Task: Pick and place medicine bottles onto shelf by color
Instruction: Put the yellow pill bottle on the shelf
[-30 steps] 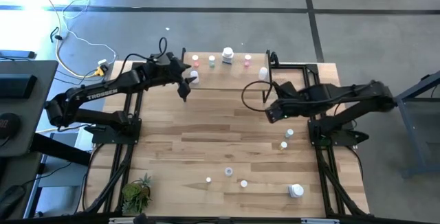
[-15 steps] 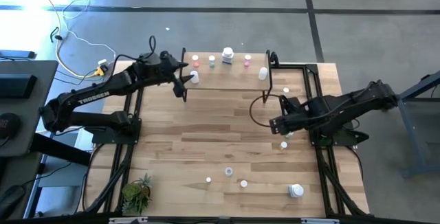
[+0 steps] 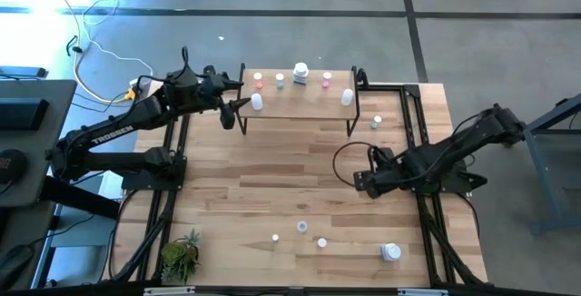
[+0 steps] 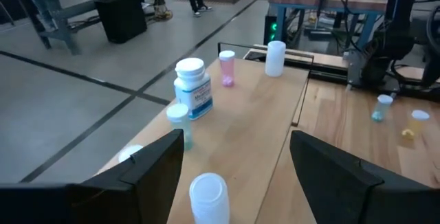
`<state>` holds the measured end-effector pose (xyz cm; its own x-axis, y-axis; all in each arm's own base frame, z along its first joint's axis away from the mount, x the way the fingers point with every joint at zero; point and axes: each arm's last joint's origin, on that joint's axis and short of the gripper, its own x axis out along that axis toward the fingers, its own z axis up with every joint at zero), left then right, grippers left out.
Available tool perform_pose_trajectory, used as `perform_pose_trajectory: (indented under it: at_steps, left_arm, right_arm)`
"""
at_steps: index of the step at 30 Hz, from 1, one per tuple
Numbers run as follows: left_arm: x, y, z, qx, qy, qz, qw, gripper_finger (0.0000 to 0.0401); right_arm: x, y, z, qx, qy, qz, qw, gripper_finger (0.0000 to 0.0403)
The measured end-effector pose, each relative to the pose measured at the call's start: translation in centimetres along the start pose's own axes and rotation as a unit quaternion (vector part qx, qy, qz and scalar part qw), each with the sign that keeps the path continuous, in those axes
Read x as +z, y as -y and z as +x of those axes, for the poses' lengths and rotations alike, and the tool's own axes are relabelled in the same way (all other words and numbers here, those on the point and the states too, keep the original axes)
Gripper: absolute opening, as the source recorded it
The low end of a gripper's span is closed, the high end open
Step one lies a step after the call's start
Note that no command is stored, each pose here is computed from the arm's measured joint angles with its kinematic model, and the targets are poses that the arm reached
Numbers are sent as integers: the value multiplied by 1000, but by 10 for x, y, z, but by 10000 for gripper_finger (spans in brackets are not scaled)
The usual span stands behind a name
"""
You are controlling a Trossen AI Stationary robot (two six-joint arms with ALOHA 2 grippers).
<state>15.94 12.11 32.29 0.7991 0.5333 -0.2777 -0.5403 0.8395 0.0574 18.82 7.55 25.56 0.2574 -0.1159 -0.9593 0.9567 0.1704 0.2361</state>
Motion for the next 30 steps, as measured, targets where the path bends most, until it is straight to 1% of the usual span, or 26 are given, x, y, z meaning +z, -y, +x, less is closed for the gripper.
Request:
perform_pose_trajectory:
  at_steps: [6, 10, 14, 17, 21, 25, 30]
  left_arm:
    - [0, 0, -1, 0, -2, -1, 1000, 257]
    - [-1, 3, -1, -7, -7, -9, 1000, 257]
    - [-1, 6, 0, -16, -6, -8, 1000, 257]
    - [-1, 7, 0, -18, -6, -7, 1000, 257]
    - [-1, 8, 0, -20, -6, -7, 1000, 257]
    - [-1, 8, 0, -20, -6, -7, 1000, 257]
    - [-1, 8, 0, -19, -7, -7, 1000, 257]
  right_arm:
    - [-13, 7, 17, 3, -19, 24, 1000, 241]
    - [-20, 14, 23, -5, -20, 32, 999, 241]
    - [-23, 18, 23, -18, -13, 32, 999, 241]
    - [-23, 17, 27, -22, 7, 28, 999, 241]
    - [-27, 13, 39, -53, 17, 14, 998, 241]
    - [-32, 10, 53, -89, 8, 9, 996, 241]
    - [-37, 5, 65, -104, 9, 14, 994, 230]
